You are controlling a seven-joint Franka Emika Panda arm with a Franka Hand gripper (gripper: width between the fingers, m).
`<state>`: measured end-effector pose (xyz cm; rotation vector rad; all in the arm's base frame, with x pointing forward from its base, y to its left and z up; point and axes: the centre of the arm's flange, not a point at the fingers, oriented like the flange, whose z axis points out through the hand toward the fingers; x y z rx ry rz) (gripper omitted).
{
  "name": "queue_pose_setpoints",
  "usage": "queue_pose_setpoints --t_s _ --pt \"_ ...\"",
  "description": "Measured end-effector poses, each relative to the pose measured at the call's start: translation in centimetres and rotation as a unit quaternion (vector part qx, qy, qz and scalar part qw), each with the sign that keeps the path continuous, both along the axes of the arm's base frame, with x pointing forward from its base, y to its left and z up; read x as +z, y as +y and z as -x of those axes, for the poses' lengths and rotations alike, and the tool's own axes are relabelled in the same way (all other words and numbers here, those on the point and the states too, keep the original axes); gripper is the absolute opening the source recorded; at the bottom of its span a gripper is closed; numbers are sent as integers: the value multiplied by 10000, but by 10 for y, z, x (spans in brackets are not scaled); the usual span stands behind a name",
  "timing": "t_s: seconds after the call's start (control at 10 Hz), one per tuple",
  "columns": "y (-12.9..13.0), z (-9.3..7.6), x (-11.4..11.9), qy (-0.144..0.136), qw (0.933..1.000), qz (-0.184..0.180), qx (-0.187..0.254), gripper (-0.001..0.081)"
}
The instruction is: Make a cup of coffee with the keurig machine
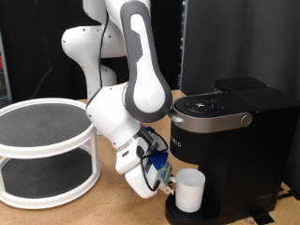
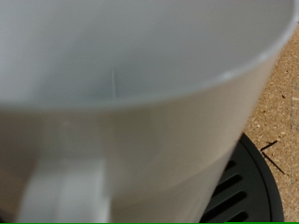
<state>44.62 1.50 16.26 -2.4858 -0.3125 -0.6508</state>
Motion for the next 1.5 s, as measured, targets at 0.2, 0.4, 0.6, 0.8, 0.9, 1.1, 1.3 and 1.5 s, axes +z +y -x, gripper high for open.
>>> queue_pose_setpoints --t_s 0.2,0.4,0.6,0.8,0.9,1.1,1.3,1.5 --pt "-1 2 -1 23 10000 -11 18 437" --pt "-5 7 -1 59 9999 -86 86 605" --pt "-12 16 11 82 9991 -369 201 767" --pt "-22 24 29 165 9978 -594 245 802" --pt "-26 28 39 239 9971 -666 264 802" --pt "-36 36 58 318 9967 -678 322 803" --pt "-44 48 75 274 9973 -568 377 803" --pt "-44 49 72 287 9968 -607 427 803"
